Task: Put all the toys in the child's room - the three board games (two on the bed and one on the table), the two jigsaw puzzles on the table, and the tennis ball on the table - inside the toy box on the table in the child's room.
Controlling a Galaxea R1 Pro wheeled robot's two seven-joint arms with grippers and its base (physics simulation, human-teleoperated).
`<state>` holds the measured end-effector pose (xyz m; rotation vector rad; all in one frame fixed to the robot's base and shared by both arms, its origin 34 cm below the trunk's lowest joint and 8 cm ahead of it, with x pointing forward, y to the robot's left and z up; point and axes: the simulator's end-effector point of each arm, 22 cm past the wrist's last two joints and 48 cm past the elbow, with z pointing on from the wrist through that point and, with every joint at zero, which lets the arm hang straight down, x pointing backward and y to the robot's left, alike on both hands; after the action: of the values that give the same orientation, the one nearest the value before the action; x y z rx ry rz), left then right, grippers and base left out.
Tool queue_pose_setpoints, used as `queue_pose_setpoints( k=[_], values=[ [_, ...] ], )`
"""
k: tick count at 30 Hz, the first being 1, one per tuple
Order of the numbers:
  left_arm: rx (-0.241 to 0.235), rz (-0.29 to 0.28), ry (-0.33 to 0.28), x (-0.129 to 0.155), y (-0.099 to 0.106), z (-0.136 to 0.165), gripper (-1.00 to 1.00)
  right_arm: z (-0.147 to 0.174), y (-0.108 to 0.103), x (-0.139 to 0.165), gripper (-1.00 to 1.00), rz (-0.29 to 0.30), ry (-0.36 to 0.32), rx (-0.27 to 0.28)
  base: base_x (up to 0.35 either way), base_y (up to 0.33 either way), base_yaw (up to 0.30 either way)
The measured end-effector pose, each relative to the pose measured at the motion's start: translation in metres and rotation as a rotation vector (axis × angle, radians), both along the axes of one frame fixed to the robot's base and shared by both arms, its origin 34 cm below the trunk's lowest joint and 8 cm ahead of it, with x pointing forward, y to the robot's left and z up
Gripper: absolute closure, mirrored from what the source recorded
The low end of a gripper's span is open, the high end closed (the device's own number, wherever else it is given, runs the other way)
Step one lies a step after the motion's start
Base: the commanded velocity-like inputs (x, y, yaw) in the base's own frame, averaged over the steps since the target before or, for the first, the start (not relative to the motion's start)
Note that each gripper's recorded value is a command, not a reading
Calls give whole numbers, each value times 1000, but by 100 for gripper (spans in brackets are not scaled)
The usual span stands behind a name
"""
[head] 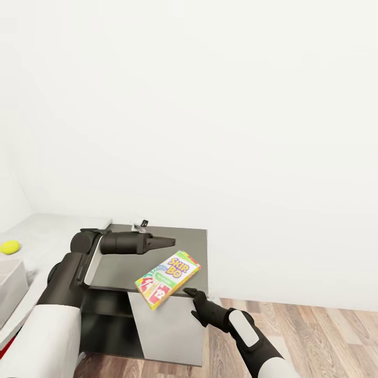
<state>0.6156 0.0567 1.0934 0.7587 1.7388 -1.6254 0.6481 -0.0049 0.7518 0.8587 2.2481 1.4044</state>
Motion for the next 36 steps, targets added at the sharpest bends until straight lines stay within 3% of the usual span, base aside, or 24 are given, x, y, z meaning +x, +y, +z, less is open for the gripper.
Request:
queue_pose_setpoints(
  k=[36],
  values=[
    [1, -2, 0, -1, -1, 0, -100, 0, 2, -3, -100, 14, 5, 5, 6, 90, 0]
  ],
)
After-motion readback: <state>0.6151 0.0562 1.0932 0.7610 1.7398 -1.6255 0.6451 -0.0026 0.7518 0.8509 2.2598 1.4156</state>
